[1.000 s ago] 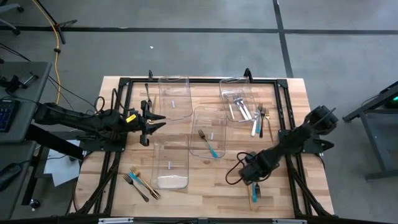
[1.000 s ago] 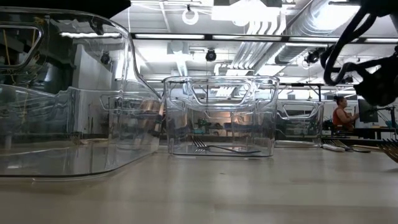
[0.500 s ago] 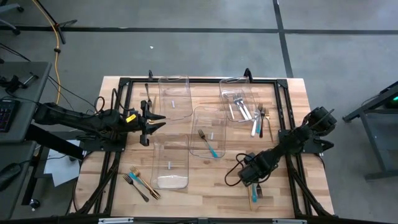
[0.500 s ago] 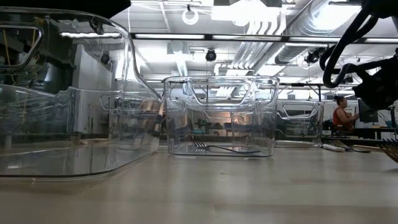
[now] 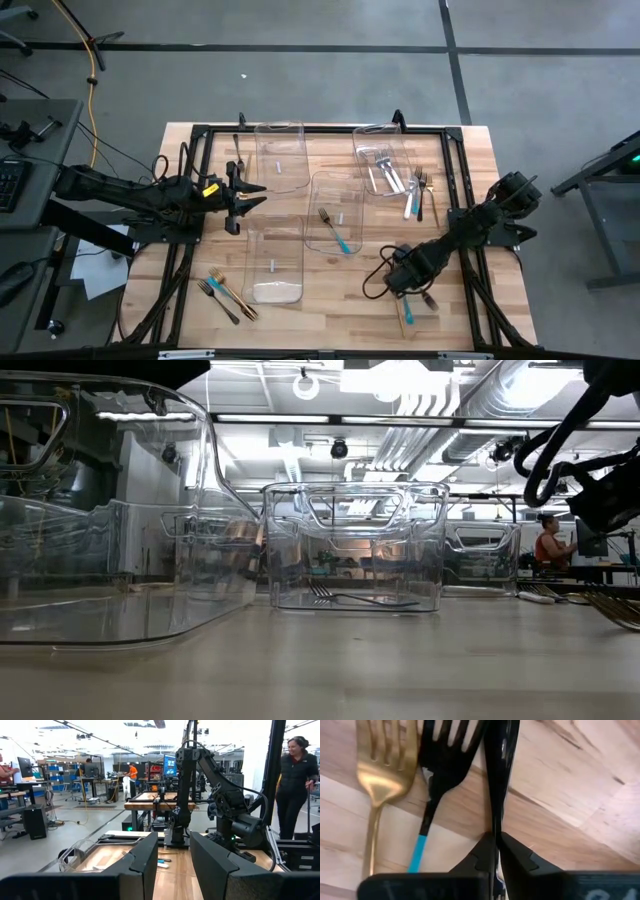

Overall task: Sort silverware by color (type)
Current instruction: Put the black fork into the top left transparent bin

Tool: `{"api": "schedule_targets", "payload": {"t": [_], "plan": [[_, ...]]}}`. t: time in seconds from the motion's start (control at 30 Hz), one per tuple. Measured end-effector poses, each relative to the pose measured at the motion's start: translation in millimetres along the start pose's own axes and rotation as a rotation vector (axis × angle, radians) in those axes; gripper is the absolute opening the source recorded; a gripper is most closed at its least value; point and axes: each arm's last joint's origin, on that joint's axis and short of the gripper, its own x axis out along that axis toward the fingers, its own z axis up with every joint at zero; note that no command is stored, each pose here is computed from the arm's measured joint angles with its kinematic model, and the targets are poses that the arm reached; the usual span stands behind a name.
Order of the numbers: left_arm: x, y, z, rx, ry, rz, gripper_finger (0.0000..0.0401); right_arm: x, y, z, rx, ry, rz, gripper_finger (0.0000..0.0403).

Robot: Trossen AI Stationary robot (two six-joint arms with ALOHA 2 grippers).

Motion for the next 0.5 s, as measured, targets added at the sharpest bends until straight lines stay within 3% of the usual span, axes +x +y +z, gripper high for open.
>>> {"api": "schedule_targets", "payload": {"t": [0.27,0.43,0.5], "plan": [[0.0,0.0,0.0,0.001,0.0,0.0,0.0106,-4.4,-12.9,0.1,-0.04,-0.022,-0.084,0.0004],[0.0,0.0,0.0,0.001,0.0,0.0,0.0106,-22.6,-32.3,-2.3,-0.041,-0.059,-0.162,0.0001],[0.0,0.0,0.1,0.001,0.0,0.0,0.0106,-31.6,-37.4,-3.9,-0.04,-0.102,-0.134,0.0001]]}}
